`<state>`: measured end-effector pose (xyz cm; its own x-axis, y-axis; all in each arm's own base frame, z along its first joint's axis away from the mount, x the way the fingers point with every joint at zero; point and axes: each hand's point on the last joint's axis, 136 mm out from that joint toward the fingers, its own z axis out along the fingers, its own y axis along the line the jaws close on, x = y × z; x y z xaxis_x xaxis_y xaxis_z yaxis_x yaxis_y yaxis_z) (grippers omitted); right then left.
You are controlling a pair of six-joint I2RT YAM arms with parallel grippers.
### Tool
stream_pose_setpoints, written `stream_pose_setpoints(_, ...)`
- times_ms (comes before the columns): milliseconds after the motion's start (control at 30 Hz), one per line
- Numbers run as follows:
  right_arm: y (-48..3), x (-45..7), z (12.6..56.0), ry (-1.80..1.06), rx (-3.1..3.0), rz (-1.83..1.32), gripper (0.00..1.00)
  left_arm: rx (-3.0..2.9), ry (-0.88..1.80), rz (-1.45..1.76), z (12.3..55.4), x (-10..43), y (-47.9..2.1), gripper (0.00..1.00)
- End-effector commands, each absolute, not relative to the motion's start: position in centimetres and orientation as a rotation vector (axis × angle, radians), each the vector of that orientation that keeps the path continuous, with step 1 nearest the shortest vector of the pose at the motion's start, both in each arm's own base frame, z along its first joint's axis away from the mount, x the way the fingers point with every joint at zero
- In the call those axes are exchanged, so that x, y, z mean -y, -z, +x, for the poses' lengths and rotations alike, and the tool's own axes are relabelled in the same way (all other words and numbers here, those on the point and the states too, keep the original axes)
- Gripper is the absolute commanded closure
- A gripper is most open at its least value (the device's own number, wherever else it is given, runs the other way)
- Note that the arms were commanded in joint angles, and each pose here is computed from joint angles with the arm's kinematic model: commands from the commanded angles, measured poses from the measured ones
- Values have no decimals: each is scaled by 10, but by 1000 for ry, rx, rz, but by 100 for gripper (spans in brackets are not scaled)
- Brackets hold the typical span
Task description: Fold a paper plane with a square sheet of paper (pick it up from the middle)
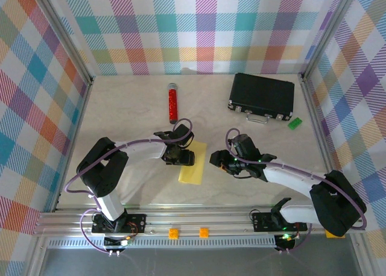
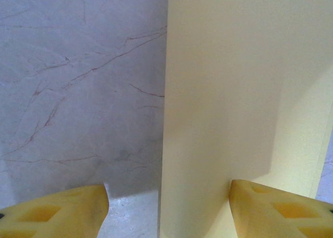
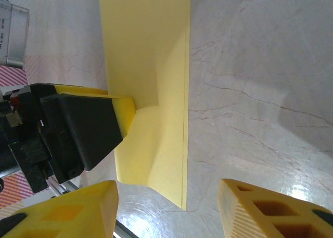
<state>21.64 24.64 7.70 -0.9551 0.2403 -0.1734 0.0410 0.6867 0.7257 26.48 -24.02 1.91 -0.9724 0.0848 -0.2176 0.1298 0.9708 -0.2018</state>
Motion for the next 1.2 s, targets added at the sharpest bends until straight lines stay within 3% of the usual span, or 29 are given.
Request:
stream_pose_setpoints(0,-88,-251,216,-1125,-2628,195,48,-2952,345,176,264,245,9,34)
stream_pose_setpoints(267,-86,-249,216,-1047,-2655,187,49,-2961,328,178,262,242,12,34)
stream_pose_setpoints(367,-86,-236,222,-936,-2624,285,59,-2957,325,181,262,241,11,34)
stream_pose_setpoints(900,-88,-241,221,-971,-2600,292,56,-2964,295,156,264,239,13,33)
stream_pose_setpoints(1167,-83,-280,221,-1165,-2642,171,70,-2985,352,110,260,244,20,33)
